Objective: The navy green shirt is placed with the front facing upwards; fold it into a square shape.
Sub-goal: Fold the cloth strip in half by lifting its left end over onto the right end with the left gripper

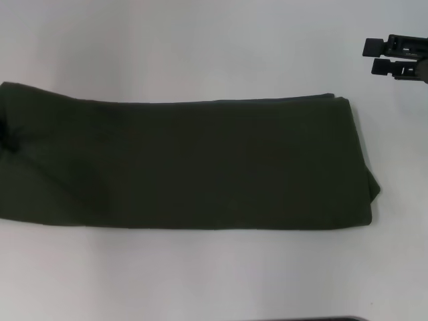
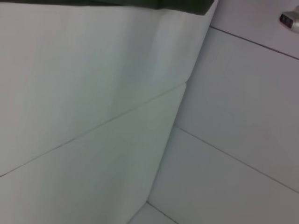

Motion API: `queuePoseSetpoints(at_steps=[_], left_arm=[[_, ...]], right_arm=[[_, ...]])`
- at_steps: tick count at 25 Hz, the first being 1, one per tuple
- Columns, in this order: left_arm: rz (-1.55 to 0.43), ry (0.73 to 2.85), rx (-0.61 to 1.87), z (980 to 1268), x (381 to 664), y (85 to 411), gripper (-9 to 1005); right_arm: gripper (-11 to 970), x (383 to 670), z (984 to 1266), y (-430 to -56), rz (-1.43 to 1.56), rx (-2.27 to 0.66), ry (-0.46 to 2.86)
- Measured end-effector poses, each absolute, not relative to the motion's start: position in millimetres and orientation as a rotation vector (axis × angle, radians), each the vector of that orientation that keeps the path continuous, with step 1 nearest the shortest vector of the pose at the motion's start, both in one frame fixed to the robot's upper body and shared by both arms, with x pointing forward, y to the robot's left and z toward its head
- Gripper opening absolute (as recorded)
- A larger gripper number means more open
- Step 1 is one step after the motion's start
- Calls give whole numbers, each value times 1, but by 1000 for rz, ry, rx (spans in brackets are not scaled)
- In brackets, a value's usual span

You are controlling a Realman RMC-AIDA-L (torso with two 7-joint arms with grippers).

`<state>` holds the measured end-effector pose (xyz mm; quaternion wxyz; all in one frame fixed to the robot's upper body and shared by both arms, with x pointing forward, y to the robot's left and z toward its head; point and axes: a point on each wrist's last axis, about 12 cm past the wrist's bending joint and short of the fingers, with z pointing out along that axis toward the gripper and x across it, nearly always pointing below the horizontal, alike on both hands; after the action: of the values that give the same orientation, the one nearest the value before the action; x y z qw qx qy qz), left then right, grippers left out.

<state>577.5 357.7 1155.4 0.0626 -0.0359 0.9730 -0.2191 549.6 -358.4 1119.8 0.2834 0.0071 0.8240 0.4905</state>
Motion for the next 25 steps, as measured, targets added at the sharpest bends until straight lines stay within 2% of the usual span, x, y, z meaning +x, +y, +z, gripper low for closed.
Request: queuePoseSetpoints(at_steps=[13, 21, 25], left_arm=[[-609, 2942, -153, 1162, 575, 369, 112], [-895, 2869, -11, 1172, 571, 355, 111], [-916, 2862, -3, 1172, 570, 354, 112]], right_arm=[[853, 548, 1120, -363, 1304, 46, 2228], [854, 550, 1118, -363, 1287, 40, 2302], [848, 555, 1120, -351, 1310, -16, 2344]])
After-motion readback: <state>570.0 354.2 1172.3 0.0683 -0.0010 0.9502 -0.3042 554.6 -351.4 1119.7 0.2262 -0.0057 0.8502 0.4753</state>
